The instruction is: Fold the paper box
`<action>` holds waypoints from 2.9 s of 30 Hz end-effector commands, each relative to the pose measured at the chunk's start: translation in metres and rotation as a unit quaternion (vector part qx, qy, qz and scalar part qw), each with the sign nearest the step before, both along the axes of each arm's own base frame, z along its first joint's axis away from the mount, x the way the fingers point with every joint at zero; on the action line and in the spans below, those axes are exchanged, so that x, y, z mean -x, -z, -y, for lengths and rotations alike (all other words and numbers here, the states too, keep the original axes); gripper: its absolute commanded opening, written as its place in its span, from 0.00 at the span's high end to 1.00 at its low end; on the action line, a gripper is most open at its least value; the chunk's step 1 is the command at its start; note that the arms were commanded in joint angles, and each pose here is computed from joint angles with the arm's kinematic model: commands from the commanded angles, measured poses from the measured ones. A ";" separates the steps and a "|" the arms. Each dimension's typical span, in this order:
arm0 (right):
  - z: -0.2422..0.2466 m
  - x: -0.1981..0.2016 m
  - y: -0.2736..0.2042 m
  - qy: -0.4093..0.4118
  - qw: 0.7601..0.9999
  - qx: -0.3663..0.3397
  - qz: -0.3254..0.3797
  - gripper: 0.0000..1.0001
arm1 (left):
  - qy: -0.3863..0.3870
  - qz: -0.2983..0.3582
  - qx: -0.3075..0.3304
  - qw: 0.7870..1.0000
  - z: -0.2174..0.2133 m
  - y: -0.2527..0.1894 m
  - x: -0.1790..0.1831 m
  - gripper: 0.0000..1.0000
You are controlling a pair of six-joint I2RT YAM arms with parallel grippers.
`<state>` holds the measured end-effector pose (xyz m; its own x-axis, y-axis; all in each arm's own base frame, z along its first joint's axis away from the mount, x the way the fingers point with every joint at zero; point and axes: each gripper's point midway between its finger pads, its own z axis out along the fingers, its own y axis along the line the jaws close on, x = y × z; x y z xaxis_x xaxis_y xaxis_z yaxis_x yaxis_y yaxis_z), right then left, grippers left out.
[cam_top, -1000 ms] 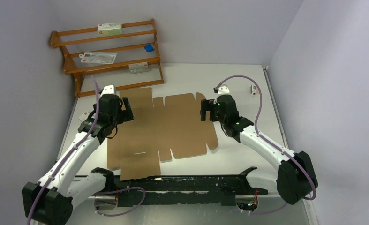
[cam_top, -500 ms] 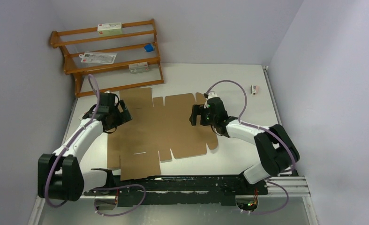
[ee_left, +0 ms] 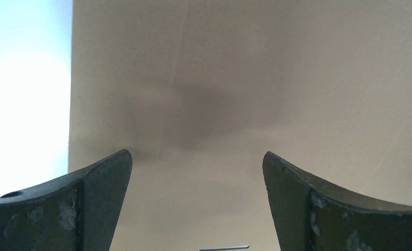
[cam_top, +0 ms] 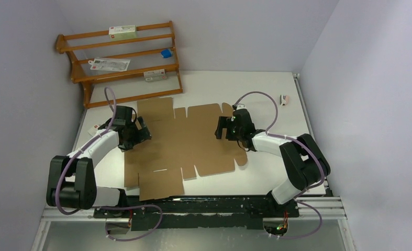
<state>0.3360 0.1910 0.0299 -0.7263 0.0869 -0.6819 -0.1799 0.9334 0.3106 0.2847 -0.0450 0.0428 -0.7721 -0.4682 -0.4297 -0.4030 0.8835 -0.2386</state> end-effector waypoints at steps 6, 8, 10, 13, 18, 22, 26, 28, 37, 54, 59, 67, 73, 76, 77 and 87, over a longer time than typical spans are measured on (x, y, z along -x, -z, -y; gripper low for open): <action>0.052 0.028 0.012 0.082 0.995 0.049 -0.037 0.00 | 0.044 0.001 0.056 0.997 0.043 0.008 -0.002 0.00; 0.062 0.032 0.008 0.098 0.993 0.058 -0.031 0.00 | 0.054 -0.001 0.058 0.997 0.055 0.010 -0.002 0.00; 0.067 0.033 0.004 0.106 0.992 0.058 -0.023 0.00 | 0.061 0.000 0.059 0.996 0.063 0.011 -0.003 0.00; 0.068 0.040 -0.001 0.103 0.993 0.054 -0.026 0.00 | 0.063 -0.002 0.056 0.996 0.066 0.013 -0.005 0.00; 0.056 0.031 -0.036 0.067 0.997 0.034 0.020 0.00 | 0.054 0.017 0.037 0.998 0.059 -0.004 -0.005 0.00; 0.049 0.001 -0.068 0.039 0.996 0.039 0.073 0.00 | 0.025 0.030 0.001 0.999 0.040 -0.018 0.003 0.00; 0.030 -0.040 -0.086 -0.020 0.995 0.002 0.096 0.00 | -0.004 0.025 -0.010 1.000 0.026 -0.020 0.018 0.00; 0.018 -0.059 -0.083 -0.059 0.994 -0.009 0.088 0.00 | -0.009 0.019 -0.010 1.000 0.021 -0.018 0.024 0.00; -0.010 -0.110 -0.079 -0.170 0.979 -0.009 0.110 0.00 | -0.078 -0.026 0.003 0.997 -0.009 -0.001 0.064 0.00; -0.011 -0.155 -0.019 -0.250 0.967 0.005 0.044 0.06 | -0.026 -0.039 0.029 0.998 0.008 0.013 0.051 0.00; -0.001 -0.151 0.001 -0.249 0.968 0.018 0.015 0.07 | -0.014 -0.047 0.018 0.999 0.005 0.017 0.049 0.00; 0.017 -0.121 0.007 -0.241 0.969 0.001 -0.051 0.12 | 0.003 -0.041 0.023 0.999 0.010 0.017 0.037 0.00; 0.014 -0.085 -0.005 -0.221 0.971 -0.039 -0.088 0.19 | 0.024 -0.044 0.027 0.998 0.016 0.014 0.021 0.00; 0.017 -0.068 -0.005 -0.200 0.972 -0.048 -0.111 0.23 | 0.032 -0.039 0.030 0.998 0.019 0.010 0.010 0.00; 0.019 -0.062 -0.005 -0.191 0.973 -0.048 -0.117 0.24 | 0.033 -0.035 0.031 0.998 0.021 0.008 0.006 0.00; 0.021 -0.017 -0.007 -0.173 0.972 -0.077 -0.137 0.30 | 0.068 -0.018 0.040 0.997 0.045 -0.001 -0.041 0.00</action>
<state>0.3684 0.1590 0.0299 -0.8698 -0.1346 -0.4747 -0.3740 0.8073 0.4564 0.2981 -0.0696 0.0304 -0.8446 -0.4192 -0.3331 -0.3594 0.9050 -0.2277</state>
